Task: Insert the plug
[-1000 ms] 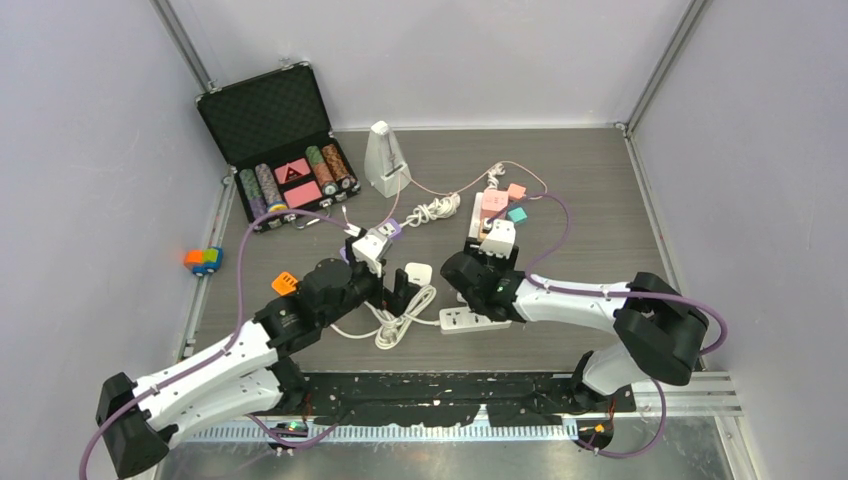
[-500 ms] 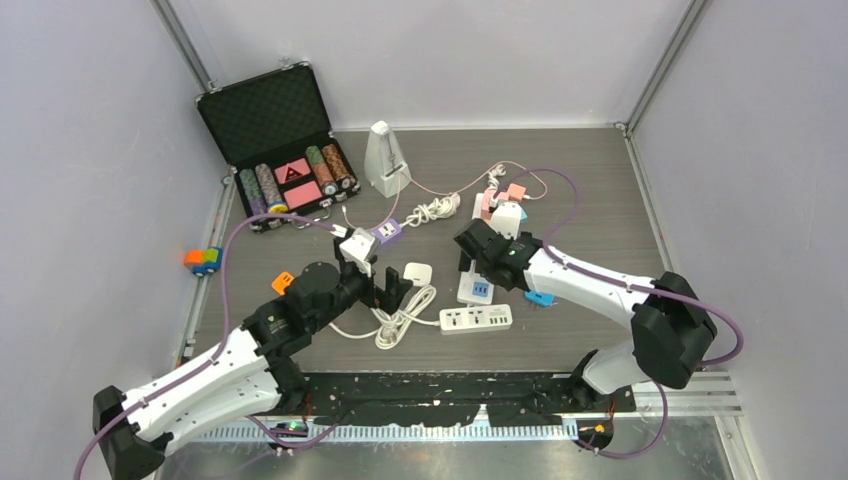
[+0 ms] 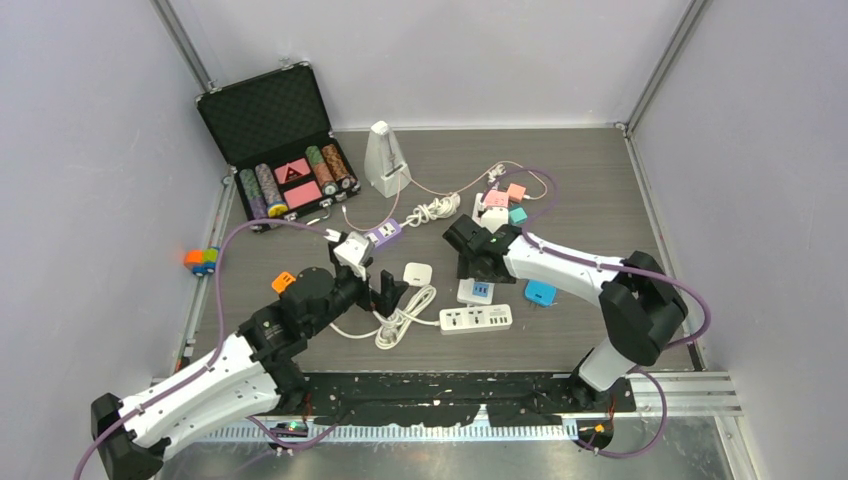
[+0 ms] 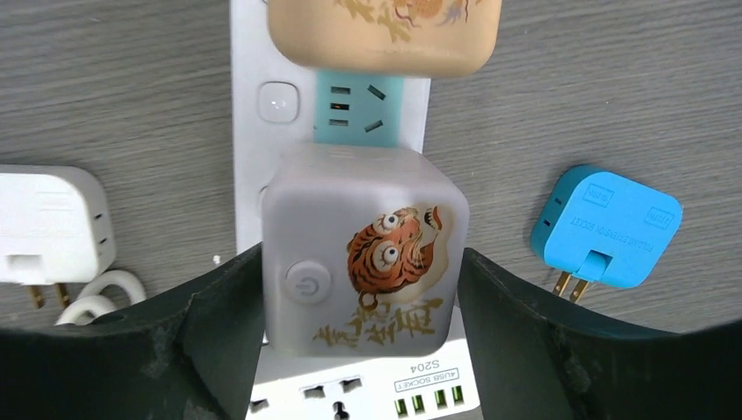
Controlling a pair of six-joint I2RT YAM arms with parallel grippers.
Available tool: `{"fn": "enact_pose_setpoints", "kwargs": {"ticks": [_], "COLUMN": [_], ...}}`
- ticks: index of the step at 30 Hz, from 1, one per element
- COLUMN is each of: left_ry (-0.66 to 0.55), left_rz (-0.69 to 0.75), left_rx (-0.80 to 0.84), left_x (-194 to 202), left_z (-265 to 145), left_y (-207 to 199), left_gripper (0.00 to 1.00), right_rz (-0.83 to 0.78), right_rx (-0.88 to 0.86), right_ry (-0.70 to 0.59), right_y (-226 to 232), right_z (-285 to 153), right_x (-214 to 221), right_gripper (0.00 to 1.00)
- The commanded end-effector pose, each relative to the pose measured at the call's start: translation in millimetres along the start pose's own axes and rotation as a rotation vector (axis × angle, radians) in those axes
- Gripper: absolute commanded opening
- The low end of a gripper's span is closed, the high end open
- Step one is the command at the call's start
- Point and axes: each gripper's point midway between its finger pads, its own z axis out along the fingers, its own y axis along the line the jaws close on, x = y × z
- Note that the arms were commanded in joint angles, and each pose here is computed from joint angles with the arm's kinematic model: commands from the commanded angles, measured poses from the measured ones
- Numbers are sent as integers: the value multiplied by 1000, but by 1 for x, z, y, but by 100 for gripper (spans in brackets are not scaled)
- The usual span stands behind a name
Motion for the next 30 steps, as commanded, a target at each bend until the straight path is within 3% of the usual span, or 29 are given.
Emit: {"fn": "enact_pose_setpoints", "kwargs": {"ticks": [1, 7, 11, 20, 30], "left_ry": [-33, -37, -37, -49, -61], "left_rz": [12, 20, 22, 14, -40], "left_rx": [-18, -30, -37, -41, -18], "left_x": [-6, -6, -5, -7, -11], "left_z": [-2, -3, -4, -4, 0], "left_y": [5, 8, 9, 9, 2], "left_gripper": [99, 99, 99, 99, 99], "right_rz": [25, 4, -4, 23, 49], "right_rx": [31, 65, 85, 92, 78], "right_ry": [17, 56, 116, 162, 72], "right_y": [-2, -5, -9, -16, -25], "right_z": [4, 25, 47, 73, 84], "right_x": [2, 23, 51, 80, 18], "right_gripper": [72, 43, 33, 28, 28]}}
